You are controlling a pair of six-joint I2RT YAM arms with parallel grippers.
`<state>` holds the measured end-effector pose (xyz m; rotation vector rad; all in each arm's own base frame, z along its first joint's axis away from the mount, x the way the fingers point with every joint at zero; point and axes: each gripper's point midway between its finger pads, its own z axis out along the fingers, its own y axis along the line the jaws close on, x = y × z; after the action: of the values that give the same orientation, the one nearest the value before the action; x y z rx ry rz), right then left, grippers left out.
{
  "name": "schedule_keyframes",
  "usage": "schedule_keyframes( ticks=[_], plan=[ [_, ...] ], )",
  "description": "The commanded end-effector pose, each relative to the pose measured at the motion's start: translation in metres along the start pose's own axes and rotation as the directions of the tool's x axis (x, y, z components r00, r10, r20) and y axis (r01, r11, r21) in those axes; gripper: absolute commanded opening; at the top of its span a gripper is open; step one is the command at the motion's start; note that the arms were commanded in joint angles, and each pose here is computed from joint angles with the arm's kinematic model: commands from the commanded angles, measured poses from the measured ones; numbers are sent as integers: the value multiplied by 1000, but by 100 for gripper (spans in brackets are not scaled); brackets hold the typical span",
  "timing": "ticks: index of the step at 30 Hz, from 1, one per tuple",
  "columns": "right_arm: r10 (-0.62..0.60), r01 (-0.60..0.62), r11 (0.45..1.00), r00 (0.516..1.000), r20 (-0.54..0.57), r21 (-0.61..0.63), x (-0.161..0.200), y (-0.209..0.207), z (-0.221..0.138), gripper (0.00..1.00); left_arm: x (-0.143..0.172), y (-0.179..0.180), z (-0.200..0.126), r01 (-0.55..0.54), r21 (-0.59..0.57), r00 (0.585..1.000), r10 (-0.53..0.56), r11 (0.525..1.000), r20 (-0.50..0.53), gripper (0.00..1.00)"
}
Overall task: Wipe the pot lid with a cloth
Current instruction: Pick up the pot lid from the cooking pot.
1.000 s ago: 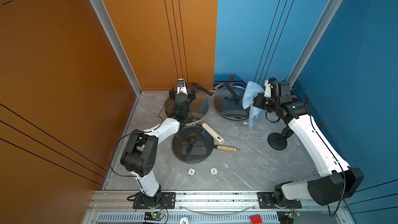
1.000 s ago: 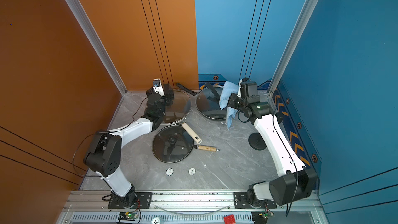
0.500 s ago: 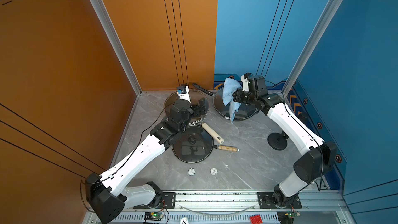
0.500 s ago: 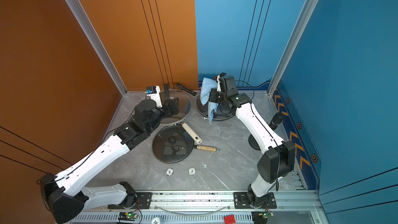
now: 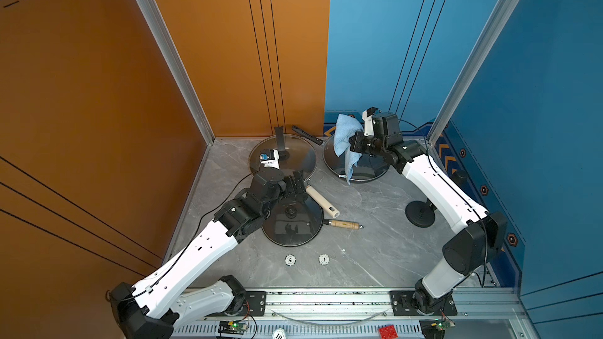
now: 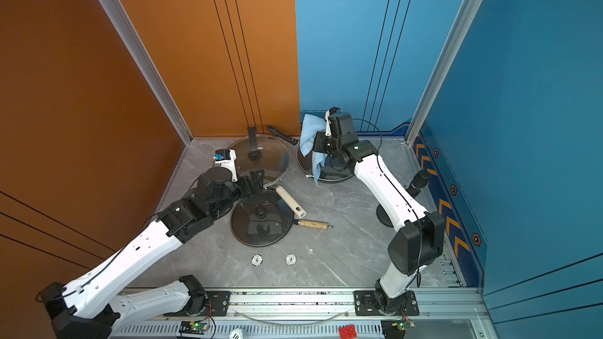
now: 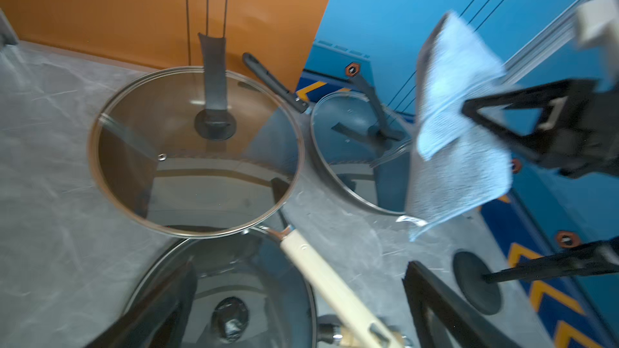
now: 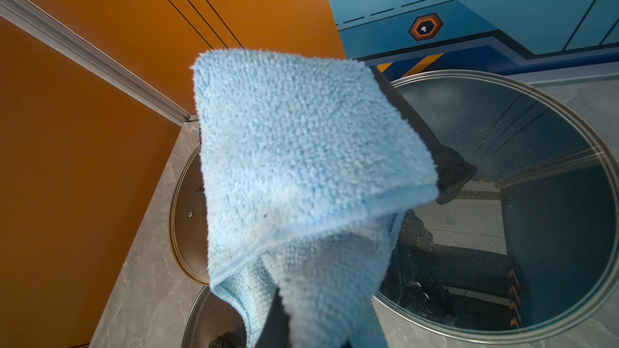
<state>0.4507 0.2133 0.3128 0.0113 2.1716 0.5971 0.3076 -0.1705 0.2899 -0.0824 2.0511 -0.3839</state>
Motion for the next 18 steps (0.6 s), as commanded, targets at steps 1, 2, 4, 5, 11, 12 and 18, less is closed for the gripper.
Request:
schedule_keyframes(
  ticks=[1,2,4,5,11,12,18],
  plan=[
    [-12,11,1000,999,31,18,-8,2,-11,0,51,17,4,-239,-16,961,234,971,-148,99],
    [-14,13,1000,999,32,21,-9,2,-13,0,59,22,5,-262,-12,954,257,965,-151,100],
    [-18,17,1000,999,32,25,-7,2,-15,0,71,26,7,-288,9,946,286,958,-155,98],
    [-18,17,999,999,34,29,-7,1,-16,0,79,27,8,-290,22,943,289,957,-163,97],
    [-25,24,999,999,21,43,-3,-2,-19,0,124,32,31,-292,55,927,297,955,-229,92],
    [-25,25,999,999,21,44,-4,-2,-21,0,128,31,35,-294,58,925,300,954,-235,91],
    [-39,37,996,999,25,79,4,-6,-33,0,148,36,67,-265,13,935,260,964,-241,82]
  ],
)
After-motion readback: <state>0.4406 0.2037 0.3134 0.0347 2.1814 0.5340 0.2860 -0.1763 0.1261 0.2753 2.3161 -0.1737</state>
